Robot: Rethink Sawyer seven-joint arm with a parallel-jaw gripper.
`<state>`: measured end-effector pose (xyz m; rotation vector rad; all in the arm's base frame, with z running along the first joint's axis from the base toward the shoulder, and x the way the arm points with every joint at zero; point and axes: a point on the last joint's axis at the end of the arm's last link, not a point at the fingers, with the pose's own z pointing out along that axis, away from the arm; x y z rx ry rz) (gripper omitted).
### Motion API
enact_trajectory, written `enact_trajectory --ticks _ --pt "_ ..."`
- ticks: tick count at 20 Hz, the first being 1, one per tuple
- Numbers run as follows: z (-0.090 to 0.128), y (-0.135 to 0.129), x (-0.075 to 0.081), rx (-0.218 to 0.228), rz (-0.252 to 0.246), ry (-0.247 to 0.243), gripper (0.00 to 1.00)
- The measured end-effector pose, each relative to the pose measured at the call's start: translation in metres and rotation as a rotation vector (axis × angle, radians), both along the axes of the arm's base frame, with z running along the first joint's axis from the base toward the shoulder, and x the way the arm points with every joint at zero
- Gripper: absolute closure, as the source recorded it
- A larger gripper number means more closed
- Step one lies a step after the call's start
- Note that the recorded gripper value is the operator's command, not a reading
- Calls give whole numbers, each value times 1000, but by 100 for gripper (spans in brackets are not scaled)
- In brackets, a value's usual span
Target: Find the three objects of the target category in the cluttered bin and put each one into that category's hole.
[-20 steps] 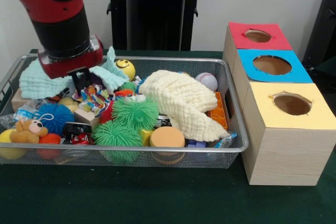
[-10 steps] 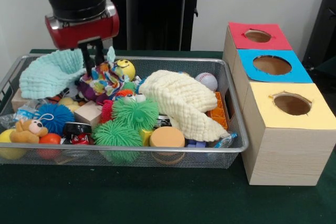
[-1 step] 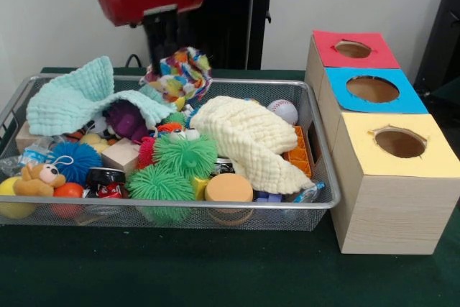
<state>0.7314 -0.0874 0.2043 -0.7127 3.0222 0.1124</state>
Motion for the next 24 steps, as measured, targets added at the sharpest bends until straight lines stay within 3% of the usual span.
enact_trajectory --ticks 6,15,19,24 --pt "22 52 12 4 51 -49 100" --pt "16 161 2 -27 179 -29 100" --pt "15 203 0 -3 190 -38 100" --pt "15 233 11 65 147 -111 100"
